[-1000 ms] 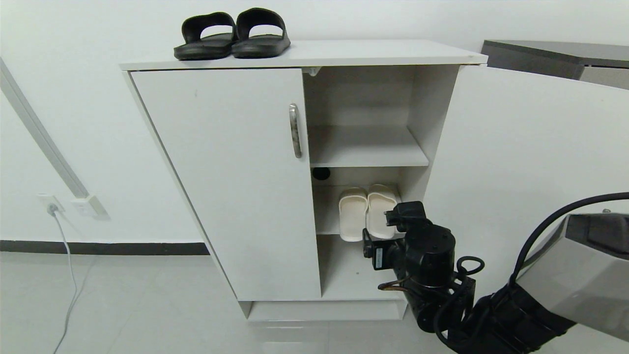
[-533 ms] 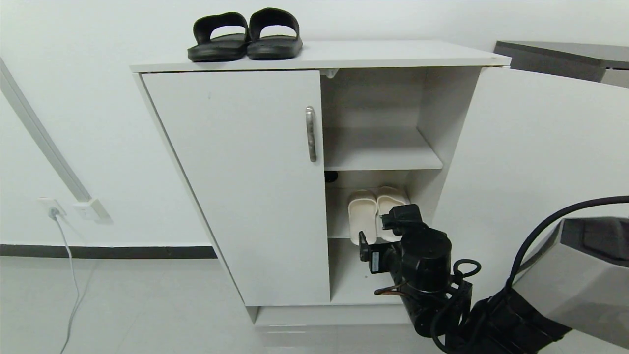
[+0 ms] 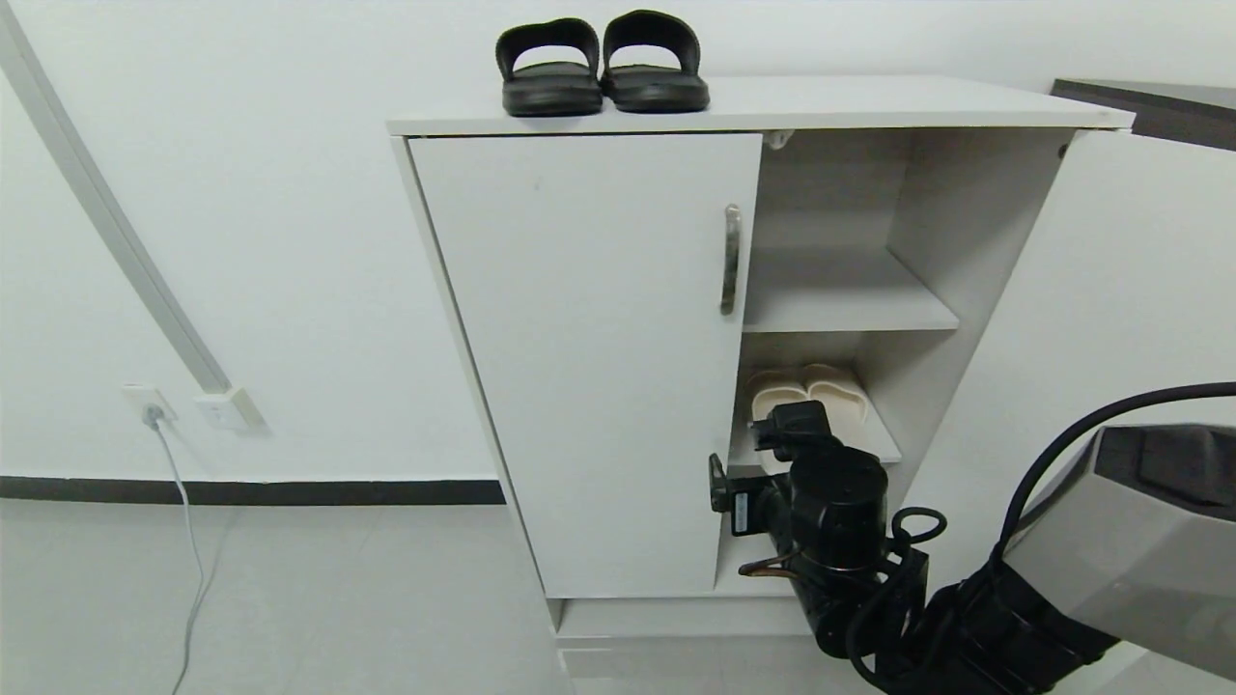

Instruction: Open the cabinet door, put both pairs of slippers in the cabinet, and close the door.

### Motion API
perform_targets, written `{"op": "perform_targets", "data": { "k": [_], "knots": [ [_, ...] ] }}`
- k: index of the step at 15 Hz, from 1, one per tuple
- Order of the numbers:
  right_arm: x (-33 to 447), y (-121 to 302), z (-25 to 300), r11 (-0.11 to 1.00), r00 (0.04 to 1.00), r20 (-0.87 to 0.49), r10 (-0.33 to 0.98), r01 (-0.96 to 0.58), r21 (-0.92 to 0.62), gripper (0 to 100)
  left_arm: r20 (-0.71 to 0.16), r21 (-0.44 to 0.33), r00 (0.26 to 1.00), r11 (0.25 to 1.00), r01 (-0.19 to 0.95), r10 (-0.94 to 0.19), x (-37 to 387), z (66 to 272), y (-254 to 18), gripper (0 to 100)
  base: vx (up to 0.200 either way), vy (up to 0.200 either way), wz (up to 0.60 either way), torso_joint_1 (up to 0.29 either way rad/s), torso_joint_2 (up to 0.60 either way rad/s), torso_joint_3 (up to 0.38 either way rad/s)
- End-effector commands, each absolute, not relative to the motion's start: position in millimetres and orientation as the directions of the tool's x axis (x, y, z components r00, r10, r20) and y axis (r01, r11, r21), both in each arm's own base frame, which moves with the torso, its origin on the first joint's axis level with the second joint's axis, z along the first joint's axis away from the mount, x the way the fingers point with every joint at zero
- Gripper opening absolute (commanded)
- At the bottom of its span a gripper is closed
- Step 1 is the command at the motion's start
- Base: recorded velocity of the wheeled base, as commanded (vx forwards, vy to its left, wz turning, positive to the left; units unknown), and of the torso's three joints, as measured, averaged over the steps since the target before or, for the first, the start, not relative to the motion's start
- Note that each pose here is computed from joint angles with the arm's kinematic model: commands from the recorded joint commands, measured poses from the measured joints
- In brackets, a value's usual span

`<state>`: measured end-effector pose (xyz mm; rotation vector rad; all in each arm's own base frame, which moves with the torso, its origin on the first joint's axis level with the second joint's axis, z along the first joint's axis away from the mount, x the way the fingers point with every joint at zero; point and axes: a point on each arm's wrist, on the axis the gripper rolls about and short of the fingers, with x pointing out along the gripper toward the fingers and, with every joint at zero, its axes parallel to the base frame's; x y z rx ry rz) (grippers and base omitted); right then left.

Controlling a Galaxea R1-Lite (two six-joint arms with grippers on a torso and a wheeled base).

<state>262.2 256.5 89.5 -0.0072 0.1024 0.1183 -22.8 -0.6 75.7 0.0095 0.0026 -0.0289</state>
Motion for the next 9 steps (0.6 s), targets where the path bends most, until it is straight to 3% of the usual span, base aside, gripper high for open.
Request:
{"op": "perform_targets", "data": {
  "k": [1, 9],
  "knots": [
    [262.6, 256.6, 88.7, 0.993, 0.988, -0.104, 0.117, -0.118, -0.002, 100, -0.003, 0.009, 1.0, 1.0, 0.029, -0.029, -22.8, 75.6, -0.6, 0, 0.0, 0.2, 0.0, 0.007, 0.0, 0.002],
    [261.3, 256.1, 85.8, 0.993, 0.987, -0.112, 0.118, -0.12, -0.01, 100, -0.003, 0.008, 1.0, 1.0, 0.028, -0.028, -22.8, 75.6, -0.6, 0, 0.0, 0.2, 0.0, 0.003, 0.0, 0.002]
  ]
}}
